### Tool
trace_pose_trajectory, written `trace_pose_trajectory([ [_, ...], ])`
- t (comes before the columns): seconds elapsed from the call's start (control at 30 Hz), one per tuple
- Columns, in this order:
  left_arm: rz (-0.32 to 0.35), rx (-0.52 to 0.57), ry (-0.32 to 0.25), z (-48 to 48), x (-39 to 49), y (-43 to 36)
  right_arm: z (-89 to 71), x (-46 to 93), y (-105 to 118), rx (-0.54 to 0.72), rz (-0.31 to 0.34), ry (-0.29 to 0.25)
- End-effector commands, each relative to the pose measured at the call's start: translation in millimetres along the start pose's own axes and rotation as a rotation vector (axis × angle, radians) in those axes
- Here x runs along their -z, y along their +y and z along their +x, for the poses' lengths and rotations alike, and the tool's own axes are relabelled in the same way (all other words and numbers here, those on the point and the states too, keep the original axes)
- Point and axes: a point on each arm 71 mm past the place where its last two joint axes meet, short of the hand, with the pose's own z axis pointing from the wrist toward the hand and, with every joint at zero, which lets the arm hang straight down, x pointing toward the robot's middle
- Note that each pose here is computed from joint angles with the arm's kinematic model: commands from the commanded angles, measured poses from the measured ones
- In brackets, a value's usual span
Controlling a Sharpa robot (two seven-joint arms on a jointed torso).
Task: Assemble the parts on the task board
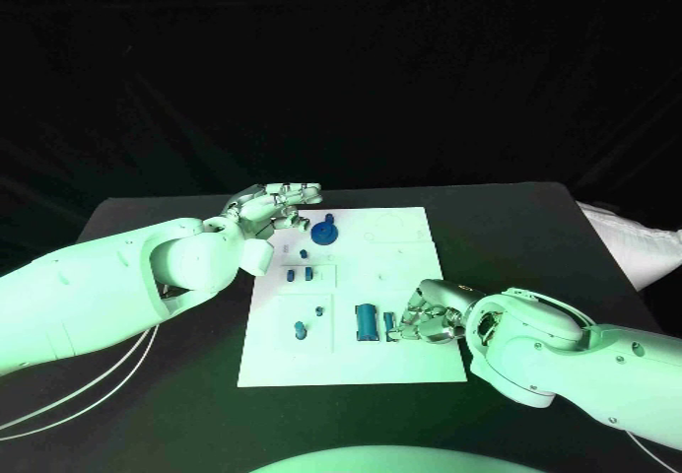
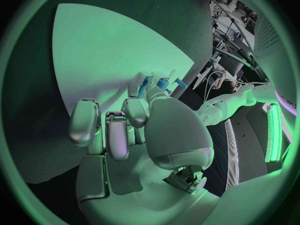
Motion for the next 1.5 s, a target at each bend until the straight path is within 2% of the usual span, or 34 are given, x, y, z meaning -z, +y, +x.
trace_pose_trajectory([
  [0.03, 0.004, 0.005, 0.023, 3.0, -0.5, -0.5, 2.6, -2.8, -1.3, 0.014, 0.003, 0.015],
  [0.13, 0.004, 0.005, 0.025, 3.4, -0.6, -0.4, 2.5, -4.3, -1.4, 0.009, 0.001, 0.01],
  [0.27, 0.004, 0.005, 0.025, 3.2, -0.5, -0.4, -4.1, -2.5, -1.8, -0.081, -0.034, -0.07],
  [0.37, 0.004, 0.004, 0.021, 1.9, -0.2, -0.6, -9.2, 0.5, -4.1, -0.165, -0.064, -0.105],
  [0.6, 0.005, 0.009, 0.008, -2.7, -2.2, -0.6, -39.4, 2.0, -10.2, -0.402, -0.22, -0.159],
  [0.8, 0.007, 0.024, -0.018, -9.1, -4.8, 2.4, -75.8, -10.3, -23.7, -0.6, -0.308, -0.218],
  [0.93, 0.017, 0.025, -0.044, -14.7, -7.4, 4.1, -95.2, -24.7, -36.5, -0.726, -0.322, -0.258],
  [1.07, 0.028, 0.024, -0.071, -20.4, -10.1, 5.8, -106.9, -39.3, -48.1, -0.838, -0.324, -0.293],
  [1.27, 0.032, 0.026, -0.091, -25.1, -12.9, 9.8, -116.9, -52.5, -62.7, -0.829, -0.296, -0.353],
  [1.5, 0.029, 0.028, -0.101, -28.8, -12.4, 13.4, -107.1, -53.0, -51.4, -0.7, -0.312, -0.317],
])
